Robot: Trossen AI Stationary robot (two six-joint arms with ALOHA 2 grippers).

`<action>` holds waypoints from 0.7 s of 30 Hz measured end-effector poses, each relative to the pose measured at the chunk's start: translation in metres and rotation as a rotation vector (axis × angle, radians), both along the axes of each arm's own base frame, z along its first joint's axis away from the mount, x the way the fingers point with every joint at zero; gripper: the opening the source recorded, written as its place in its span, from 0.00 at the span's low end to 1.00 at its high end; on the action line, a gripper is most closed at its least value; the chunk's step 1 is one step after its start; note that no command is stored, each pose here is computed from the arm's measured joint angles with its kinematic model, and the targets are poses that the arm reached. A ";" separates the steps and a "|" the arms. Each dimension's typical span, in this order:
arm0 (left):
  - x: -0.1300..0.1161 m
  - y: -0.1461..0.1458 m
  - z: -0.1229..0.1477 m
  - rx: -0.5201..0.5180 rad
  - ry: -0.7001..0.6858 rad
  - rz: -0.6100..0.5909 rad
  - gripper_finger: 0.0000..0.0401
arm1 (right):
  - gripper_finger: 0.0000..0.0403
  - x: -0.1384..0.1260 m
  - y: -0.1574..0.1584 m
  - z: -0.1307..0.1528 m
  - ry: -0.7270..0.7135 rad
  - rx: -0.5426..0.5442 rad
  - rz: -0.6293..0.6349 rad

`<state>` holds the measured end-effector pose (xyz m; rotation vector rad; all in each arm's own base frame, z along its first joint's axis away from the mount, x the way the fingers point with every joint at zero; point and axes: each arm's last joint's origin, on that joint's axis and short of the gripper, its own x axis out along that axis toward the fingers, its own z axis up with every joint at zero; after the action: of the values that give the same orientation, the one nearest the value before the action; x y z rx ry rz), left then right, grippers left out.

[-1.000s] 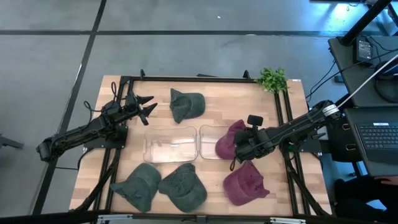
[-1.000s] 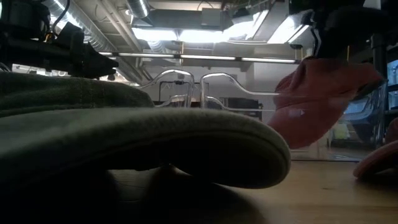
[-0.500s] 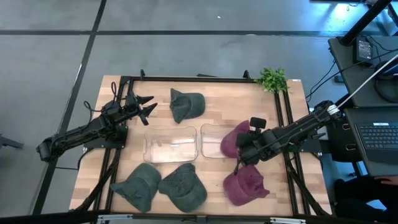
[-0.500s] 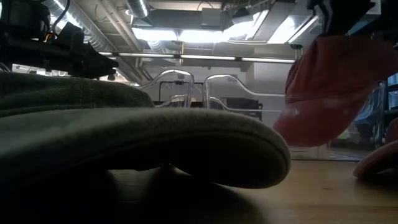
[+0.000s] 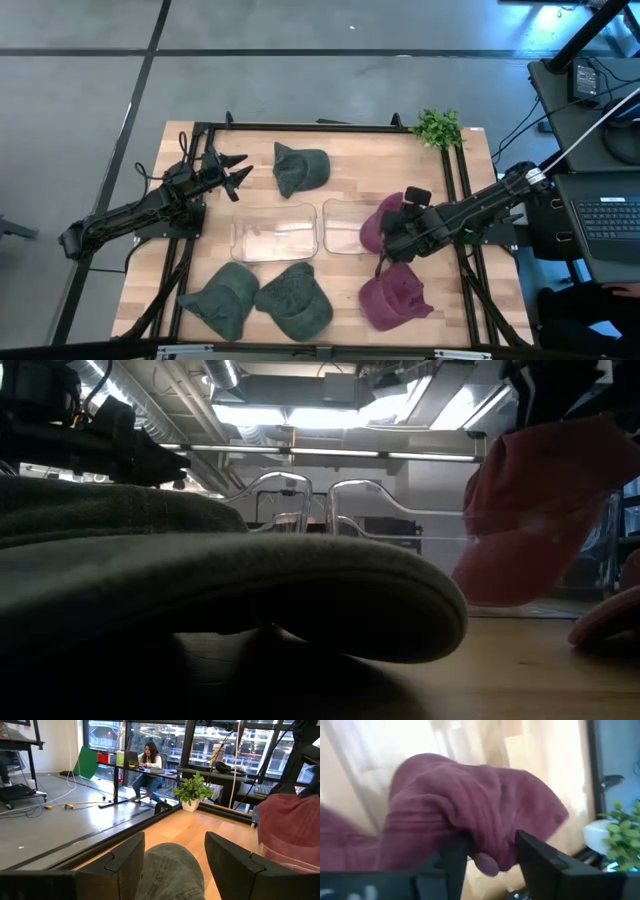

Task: Pick & Place hat
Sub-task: Put the top red cap into the right transparent bin, then put the top black cap into the left transparent bin

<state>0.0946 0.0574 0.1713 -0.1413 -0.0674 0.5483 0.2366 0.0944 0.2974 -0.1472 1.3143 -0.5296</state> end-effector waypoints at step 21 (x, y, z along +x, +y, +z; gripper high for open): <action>0.002 -0.004 0.008 -0.072 -0.062 -0.153 0.51 | 0.50 -0.086 -0.038 0.006 -0.487 0.167 -0.036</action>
<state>0.0965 0.0535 0.1795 -0.2314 -0.0969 0.3936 0.1502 0.0564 0.3036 0.1386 0.8796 -0.4486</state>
